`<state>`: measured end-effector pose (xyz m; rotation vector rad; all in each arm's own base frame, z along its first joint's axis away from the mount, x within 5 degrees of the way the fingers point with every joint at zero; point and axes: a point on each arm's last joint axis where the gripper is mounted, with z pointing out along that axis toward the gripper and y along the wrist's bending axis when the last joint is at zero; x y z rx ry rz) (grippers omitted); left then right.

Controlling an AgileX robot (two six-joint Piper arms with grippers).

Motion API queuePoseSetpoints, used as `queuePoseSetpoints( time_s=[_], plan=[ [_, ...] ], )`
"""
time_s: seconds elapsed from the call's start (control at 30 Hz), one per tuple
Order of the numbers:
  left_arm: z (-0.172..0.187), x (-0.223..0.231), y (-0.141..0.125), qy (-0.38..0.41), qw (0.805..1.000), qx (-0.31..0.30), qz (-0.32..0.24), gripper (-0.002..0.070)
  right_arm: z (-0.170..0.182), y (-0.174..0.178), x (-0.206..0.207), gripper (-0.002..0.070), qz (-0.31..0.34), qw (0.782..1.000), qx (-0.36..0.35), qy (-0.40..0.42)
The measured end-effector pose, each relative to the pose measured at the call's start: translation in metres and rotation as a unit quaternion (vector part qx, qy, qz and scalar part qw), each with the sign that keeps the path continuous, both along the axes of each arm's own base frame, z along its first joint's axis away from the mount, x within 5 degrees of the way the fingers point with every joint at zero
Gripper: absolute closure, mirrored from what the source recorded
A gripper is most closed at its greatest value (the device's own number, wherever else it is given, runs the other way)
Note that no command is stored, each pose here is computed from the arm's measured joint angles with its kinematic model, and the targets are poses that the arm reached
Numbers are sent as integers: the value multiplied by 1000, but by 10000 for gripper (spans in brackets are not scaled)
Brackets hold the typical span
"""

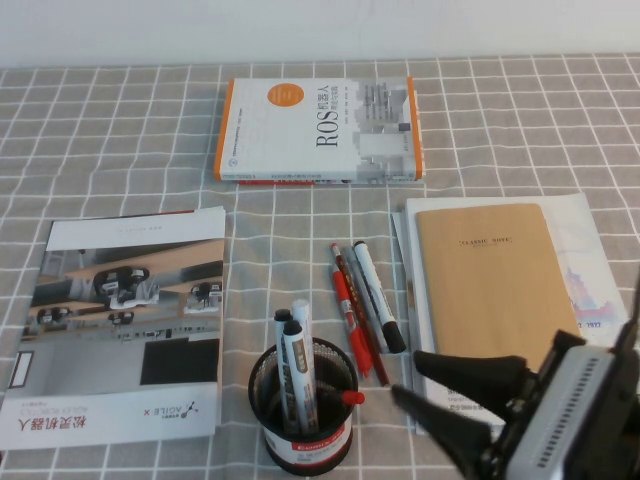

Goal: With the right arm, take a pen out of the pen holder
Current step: 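Take a marker out of the pen holder and lay it on the table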

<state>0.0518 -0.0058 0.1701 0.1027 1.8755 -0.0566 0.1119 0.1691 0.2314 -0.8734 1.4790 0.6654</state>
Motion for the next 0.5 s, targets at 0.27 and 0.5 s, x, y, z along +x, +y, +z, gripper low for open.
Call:
queuePoseSetpoints(
  time_s=[0.27,0.5],
  plan=[
    [0,0,0,0,1000,0,0,678,-18,18,2,246,44,999,31,-7],
    [0,0,0,0,1000,0,0,678,-38,21,4,243,45,998,46,1]
  ],
)
